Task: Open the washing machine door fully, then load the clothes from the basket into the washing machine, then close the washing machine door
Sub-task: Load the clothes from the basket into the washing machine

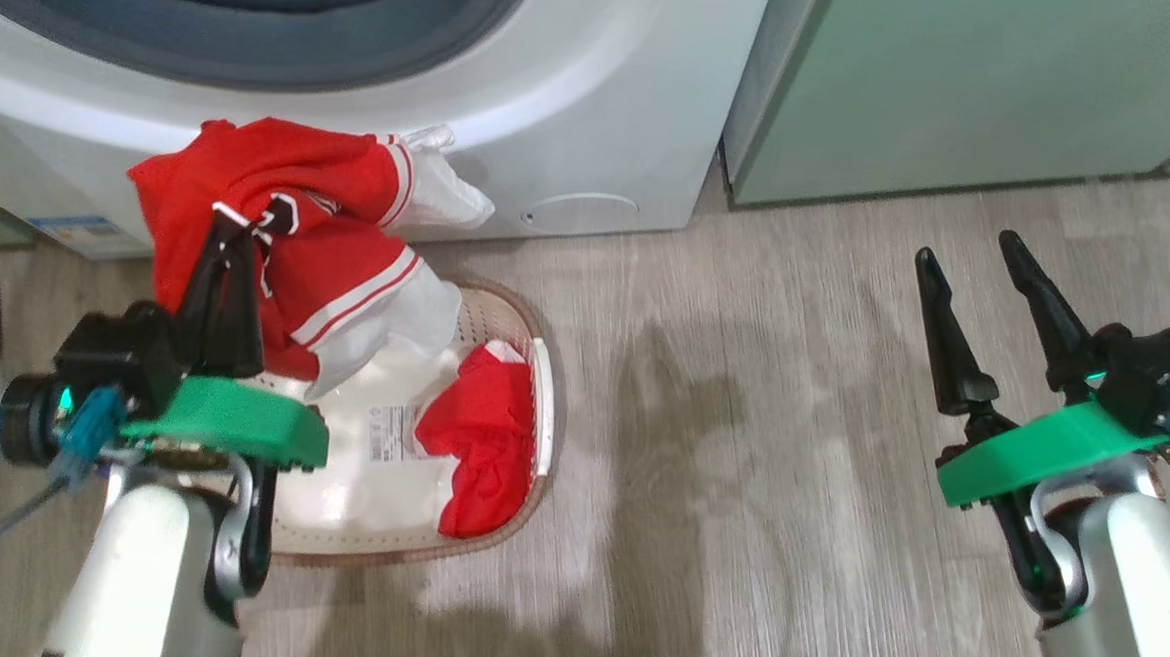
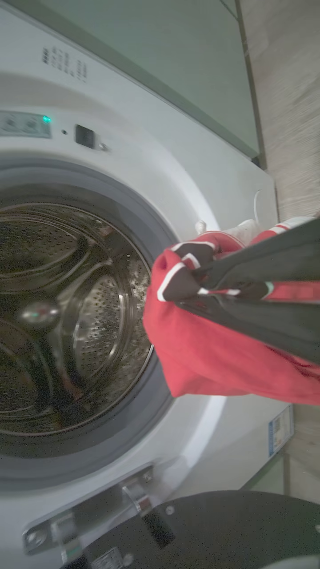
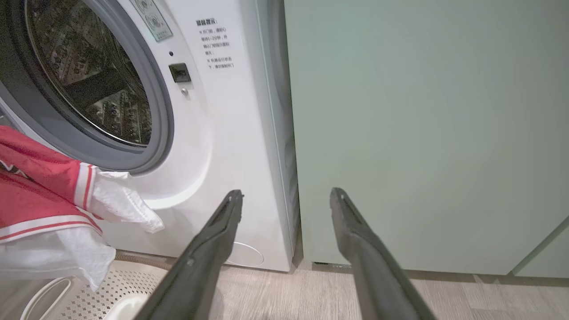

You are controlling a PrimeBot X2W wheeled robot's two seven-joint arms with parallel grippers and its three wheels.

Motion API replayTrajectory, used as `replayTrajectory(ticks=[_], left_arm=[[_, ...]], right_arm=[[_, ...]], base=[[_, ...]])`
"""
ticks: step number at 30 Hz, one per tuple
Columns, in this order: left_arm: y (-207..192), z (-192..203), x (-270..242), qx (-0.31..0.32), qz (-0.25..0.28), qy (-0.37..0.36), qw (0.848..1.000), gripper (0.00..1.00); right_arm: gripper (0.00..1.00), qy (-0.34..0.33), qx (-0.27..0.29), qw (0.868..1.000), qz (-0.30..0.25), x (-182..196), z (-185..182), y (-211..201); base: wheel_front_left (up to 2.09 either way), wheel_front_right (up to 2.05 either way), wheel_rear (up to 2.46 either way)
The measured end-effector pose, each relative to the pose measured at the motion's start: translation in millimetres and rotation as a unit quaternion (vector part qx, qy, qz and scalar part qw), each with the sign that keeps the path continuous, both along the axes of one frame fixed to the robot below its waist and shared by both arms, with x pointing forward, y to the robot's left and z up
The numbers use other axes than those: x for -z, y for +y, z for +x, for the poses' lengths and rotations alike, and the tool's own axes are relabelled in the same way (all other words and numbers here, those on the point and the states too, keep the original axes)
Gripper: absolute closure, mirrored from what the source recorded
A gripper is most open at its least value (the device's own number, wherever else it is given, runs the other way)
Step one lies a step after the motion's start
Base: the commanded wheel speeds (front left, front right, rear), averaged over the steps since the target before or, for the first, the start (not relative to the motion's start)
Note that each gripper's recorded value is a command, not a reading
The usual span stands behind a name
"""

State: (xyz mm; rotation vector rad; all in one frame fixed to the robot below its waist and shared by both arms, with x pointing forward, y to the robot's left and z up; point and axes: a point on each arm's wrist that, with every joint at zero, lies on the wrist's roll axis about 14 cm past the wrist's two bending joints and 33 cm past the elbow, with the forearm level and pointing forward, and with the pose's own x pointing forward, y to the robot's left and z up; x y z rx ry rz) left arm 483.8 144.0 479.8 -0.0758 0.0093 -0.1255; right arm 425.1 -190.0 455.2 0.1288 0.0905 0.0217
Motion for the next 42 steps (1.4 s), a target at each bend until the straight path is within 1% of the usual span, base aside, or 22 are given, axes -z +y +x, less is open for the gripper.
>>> replayTrajectory(ticks=[5,9,17,27,33,42], left_arm=[[6,-19,-39,-0.010,-0.006,-0.040,0.999,1.00],[9,-37,-52,-0.018,-0.008,-0.048,0.999,1.00],[16,-81,-48,-0.032,-0.005,-0.030,0.999,1.00],[18,-112,-54,-0.035,-0.002,-0.030,0.999,1.00],[17,-121,-56,-0.035,-0.001,-0.032,0.999,1.00],[19,-122,-54,-0.039,0.002,-0.028,0.999,1.00]], right_arm=[[0.00,-0.013,-0.004,1.000,0.000,-14,-7,3],[0.00,-0.016,-0.008,1.000,0.001,-20,-16,5],[0.00,-0.023,-0.006,1.000,0.001,-34,-40,4],[0.00,-0.037,-0.007,0.999,-0.001,-53,-64,4],[0.00,-0.037,-0.004,0.999,-0.001,-56,-77,2],[0.00,-0.039,-0.003,0.999,-0.002,-58,-77,1]], base=[[0.00,0.00,0.00],[0.00,0.00,0.00],[0.00,0.00,0.00],[0.00,0.00,0.00],[0.00,0.00,0.00],[0.00,0.00,0.00]])
